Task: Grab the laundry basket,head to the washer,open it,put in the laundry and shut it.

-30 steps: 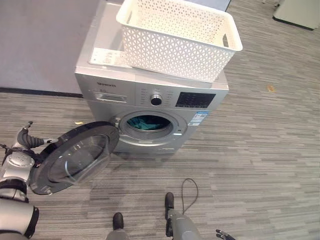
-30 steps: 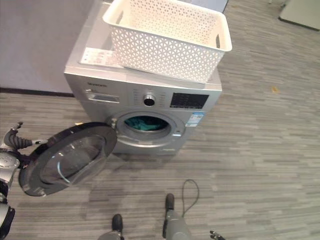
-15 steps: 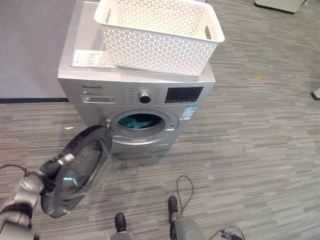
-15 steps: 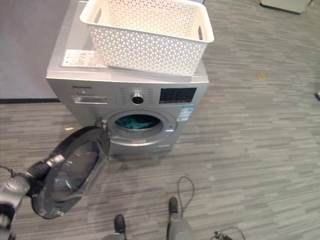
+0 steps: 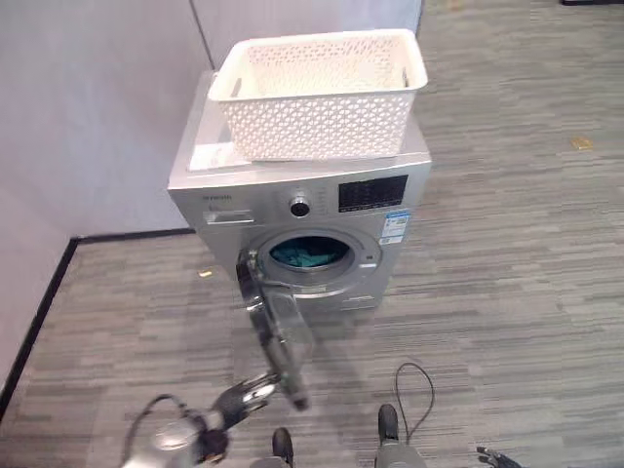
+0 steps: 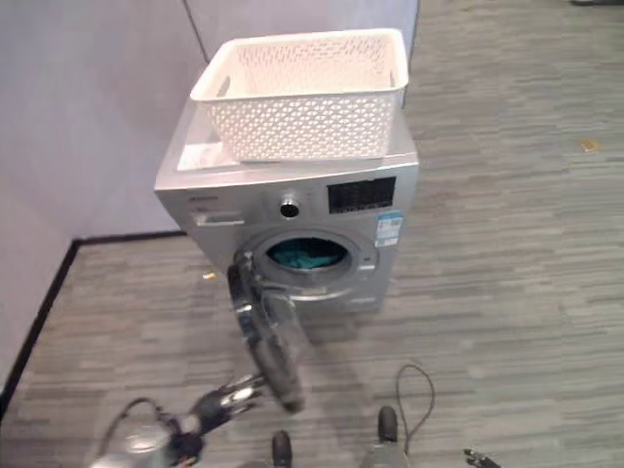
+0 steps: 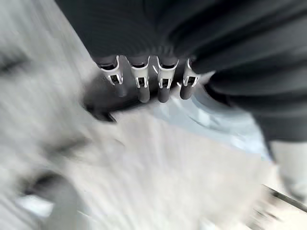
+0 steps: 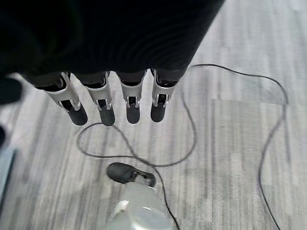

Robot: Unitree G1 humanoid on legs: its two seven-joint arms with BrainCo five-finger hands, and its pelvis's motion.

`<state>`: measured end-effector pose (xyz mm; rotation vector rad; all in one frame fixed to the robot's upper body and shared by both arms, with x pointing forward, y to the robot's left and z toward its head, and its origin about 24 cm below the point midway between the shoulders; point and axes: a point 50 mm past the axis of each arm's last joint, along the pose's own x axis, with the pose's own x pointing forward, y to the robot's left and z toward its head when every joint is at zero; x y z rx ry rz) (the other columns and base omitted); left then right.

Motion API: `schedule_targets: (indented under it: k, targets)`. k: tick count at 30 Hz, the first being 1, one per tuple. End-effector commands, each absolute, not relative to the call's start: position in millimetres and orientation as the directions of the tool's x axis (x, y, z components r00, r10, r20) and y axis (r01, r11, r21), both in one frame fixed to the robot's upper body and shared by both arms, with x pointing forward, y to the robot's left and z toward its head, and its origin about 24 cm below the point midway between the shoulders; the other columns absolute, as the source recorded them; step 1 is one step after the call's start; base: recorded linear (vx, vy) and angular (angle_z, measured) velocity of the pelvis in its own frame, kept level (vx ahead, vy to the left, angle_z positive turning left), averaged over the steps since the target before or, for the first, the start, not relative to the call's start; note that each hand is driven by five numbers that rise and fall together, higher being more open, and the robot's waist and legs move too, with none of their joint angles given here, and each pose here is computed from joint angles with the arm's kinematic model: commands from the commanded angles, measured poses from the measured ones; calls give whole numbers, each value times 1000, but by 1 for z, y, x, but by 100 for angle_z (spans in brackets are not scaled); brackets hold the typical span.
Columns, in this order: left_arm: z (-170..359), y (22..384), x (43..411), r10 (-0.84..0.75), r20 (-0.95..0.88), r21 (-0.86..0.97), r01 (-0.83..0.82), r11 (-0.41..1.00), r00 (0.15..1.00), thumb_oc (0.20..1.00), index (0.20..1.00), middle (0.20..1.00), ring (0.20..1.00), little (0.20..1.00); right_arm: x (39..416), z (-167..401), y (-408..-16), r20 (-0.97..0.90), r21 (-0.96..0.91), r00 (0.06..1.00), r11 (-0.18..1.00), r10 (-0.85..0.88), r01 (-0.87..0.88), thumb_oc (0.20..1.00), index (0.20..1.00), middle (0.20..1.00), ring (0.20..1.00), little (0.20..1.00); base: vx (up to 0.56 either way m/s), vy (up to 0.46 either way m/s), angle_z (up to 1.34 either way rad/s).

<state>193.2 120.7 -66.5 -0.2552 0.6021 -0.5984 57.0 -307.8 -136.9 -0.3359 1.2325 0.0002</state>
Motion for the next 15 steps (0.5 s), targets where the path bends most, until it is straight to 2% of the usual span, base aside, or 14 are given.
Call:
schedule_targets:
  k: [1,2,3,6,7,10,11,12,13,15]
  targets:
    - [4,30,284,-655,-195,-224,617,754,730,1000,1000,1000,1000,1000,74,-150,-281,-934,-287,296,915,-201,-284,1000,1000,1000,1000,1000,-3,-103,6]
    - [18,3,291,-675,-160,-200,646,737,720,1000,1000,1000,1000,1000,82,-150,-278,-927,-298,316,907,-201,-296,1000,1000,1000,1000,1000,3,-80,-2]
    - [38,-27,293,-732,-110,-121,722,681,672,1000,1000,1000,1000,1000,93,-147,-279,-913,-320,351,900,-209,-295,1000,1000,1000,1000,1000,-1,-66,-19]
    - [72,-58,291,-787,4,-23,787,617,617,1000,1000,1000,1000,1000,116,-139,-282,-870,-342,438,918,-228,-202,1000,1000,1000,1000,1000,13,-50,-49]
    - [78,-56,293,-783,29,-24,783,621,621,1000,1000,1000,1000,1000,119,-137,-284,-861,-339,451,926,-234,-165,1000,1000,1000,1000,1000,3,-55,-47]
    - [73,-45,297,-759,19,-32,759,650,651,1000,1000,1000,1000,1000,115,-136,-289,-857,-344,443,932,-263,-111,1000,1000,1000,1000,1000,7,-64,-28]
    - [31,-6,299,-680,-124,-4,684,729,723,1000,1000,1000,1000,1000,95,-142,-290,-883,-350,381,925,-273,-148,1000,1000,1000,1000,1000,2,-85,-10]
    - [30,-6,299,-679,-125,-4,684,729,723,1000,1000,1000,1000,1000,95,-142,-290,-884,-349,381,925,-273,-149,1000,1000,1000,1000,1000,-6,-102,-14]
    - [12,10,296,-643,-190,-14,653,757,742,1000,1000,1000,1000,1000,89,-144,-289,-891,-343,363,927,-271,-150,1000,1000,1000,1000,1000,-20,-39,-10]
    - [-38,60,279,-510,-379,-27,541,840,773,1000,1000,1000,1000,1000,73,-149,-288,-912,-326,305,935,-272,-139,1000,1000,1000,1000,1000,-35,-51,12]
